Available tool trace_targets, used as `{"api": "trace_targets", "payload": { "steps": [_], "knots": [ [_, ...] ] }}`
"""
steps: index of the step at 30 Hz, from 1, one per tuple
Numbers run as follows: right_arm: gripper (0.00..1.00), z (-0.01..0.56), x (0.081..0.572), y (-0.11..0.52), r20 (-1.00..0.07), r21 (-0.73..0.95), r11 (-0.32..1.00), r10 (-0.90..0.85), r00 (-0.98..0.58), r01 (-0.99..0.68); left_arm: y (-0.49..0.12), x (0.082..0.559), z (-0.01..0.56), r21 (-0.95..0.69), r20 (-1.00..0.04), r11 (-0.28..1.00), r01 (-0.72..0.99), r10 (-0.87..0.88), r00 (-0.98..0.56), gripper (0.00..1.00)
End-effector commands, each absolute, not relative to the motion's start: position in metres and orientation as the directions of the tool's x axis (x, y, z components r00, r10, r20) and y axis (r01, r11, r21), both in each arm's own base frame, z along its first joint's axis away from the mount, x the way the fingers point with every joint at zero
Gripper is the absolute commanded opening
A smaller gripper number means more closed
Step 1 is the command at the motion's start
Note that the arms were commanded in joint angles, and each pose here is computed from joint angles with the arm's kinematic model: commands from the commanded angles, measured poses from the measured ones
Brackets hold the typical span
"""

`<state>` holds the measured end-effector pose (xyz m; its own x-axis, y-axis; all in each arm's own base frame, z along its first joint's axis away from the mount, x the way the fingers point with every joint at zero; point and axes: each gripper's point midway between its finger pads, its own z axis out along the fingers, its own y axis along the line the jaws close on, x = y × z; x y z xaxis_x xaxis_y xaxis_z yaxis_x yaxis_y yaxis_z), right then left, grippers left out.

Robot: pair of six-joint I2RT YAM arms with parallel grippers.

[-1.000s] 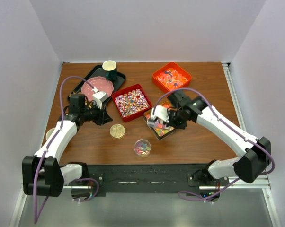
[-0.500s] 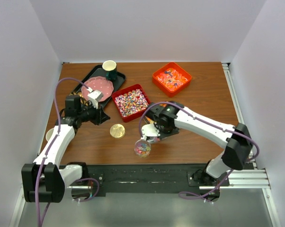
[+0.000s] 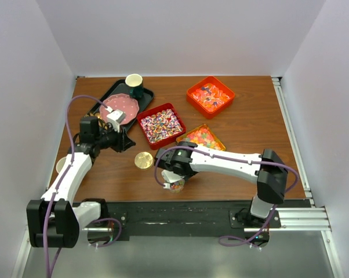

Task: Pack the candies
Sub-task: Place the fake candies in the packing bottle, then move the storage box to the center of the board.

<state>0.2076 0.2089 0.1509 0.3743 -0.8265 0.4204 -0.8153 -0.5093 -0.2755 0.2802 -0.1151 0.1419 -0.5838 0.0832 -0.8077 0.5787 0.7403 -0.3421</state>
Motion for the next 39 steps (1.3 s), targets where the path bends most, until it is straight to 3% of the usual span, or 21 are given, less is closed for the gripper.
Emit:
{"api": "trace_targets", "payload": {
  "steps": [1,6,9,15,18,19,21,22,23,29,39],
  "knots": [
    [0.0,0.182,0.212,0.195,0.513,-0.312,-0.534,-0.791,0.334,-0.786,-0.114,0.299,0.16,-0.325,-0.839,0.746,0.582,0.057,-0.541,0.28],
    [0.0,0.197,0.209,0.193,0.461,-0.357,-0.488,-0.834,0.304,-0.796,-0.128,0.302,0.152,-0.337,-0.822,0.718,0.608,0.09,-0.563,0.28],
    [0.0,0.208,0.204,0.193,0.317,-0.385,-0.354,-0.918,0.238,-0.852,-0.152,0.305,0.148,-0.324,-0.806,0.676,0.661,0.169,-0.568,0.26],
    [0.0,0.228,0.244,0.155,-0.037,-0.361,0.191,-0.981,-0.191,-0.913,-0.192,0.334,0.144,-0.31,-0.784,0.628,0.714,0.256,-0.566,0.34],
    [0.0,0.238,0.264,0.135,-0.119,-0.372,0.332,-0.943,-0.31,-0.867,-0.221,0.342,0.145,-0.296,-0.785,0.564,0.771,0.316,-0.533,0.35],
    [0.0,0.242,0.27,0.121,-0.147,-0.374,0.399,-0.917,-0.371,-0.838,-0.23,0.341,0.144,-0.278,-0.787,0.538,0.796,0.347,-0.509,0.3],
    [0.0,0.248,0.279,0.103,-0.179,-0.381,0.472,-0.881,-0.438,-0.795,-0.261,0.332,0.138,-0.284,-0.77,0.465,0.838,0.411,-0.489,0.19],
    [0.0,0.252,0.281,0.097,-0.196,-0.387,0.495,-0.869,-0.455,-0.778,-0.271,0.329,0.135,-0.289,-0.764,0.441,0.849,0.428,-0.483,0.06],
    [0.0,0.255,0.284,0.091,-0.21,-0.394,0.516,-0.856,-0.472,-0.761,-0.288,0.322,0.131,-0.295,-0.757,0.403,0.867,0.455,-0.469,0.0],
    [0.0,0.268,0.292,0.048,-0.255,-0.422,0.628,-0.774,-0.58,-0.653,-0.337,0.296,0.098,-0.311,-0.713,0.334,0.89,0.537,-0.451,0.0],
    [0.0,0.262,0.263,0.002,-0.266,-0.406,0.725,-0.676,-0.687,-0.557,-0.413,0.309,0.07,-0.34,-0.723,0.297,0.892,0.525,-0.45,0.0]
  ]
}}
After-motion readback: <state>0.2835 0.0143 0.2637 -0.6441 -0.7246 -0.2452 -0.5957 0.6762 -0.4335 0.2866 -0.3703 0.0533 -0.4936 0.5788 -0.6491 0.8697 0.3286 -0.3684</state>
